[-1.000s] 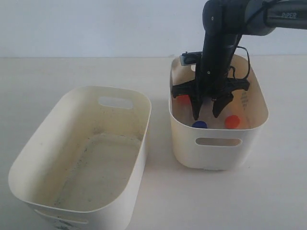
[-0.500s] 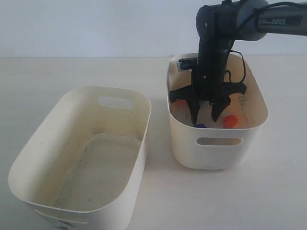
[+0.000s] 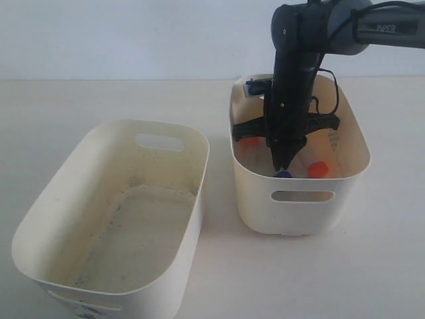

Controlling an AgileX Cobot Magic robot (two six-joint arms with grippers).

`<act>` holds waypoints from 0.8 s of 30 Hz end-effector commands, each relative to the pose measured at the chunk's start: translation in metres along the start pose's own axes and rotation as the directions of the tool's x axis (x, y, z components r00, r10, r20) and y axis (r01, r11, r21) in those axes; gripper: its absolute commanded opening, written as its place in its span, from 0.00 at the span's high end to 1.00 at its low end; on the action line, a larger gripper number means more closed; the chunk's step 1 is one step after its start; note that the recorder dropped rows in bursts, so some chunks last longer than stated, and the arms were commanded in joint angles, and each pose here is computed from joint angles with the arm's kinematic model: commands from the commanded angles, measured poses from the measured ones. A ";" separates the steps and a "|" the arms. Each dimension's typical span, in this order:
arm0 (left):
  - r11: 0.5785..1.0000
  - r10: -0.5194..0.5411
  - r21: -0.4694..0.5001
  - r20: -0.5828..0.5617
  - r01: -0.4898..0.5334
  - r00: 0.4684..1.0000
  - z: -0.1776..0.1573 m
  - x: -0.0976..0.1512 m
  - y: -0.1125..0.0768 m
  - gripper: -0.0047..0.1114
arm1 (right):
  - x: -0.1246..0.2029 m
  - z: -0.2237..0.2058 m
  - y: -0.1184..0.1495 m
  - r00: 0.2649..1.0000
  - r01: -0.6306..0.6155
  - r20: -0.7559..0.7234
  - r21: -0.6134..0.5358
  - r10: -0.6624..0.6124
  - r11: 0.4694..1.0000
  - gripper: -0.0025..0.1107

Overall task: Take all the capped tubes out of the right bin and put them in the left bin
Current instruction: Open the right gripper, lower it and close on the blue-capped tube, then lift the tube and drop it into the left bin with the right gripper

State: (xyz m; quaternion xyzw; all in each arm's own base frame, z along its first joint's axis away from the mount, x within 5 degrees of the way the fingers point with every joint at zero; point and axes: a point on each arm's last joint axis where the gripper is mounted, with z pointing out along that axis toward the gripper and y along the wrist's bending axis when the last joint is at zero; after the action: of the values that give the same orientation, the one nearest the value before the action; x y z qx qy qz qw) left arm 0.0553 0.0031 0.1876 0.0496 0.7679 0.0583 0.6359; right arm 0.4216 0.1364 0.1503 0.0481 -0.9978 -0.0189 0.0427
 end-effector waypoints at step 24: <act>1.000 -0.013 -0.001 0.015 0.013 1.000 -0.001 -0.002 0.000 0.92 | 0.006 -0.032 0.003 0.992 0.073 0.102 0.014 -0.074 0.997 0.98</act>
State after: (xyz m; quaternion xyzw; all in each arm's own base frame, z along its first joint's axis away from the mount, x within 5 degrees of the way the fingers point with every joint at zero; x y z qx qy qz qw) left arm 0.0553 0.0031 0.1876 0.0496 0.7679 0.0583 0.6359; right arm 0.4200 0.1389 0.1510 0.0699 -0.9968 -0.0198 0.0318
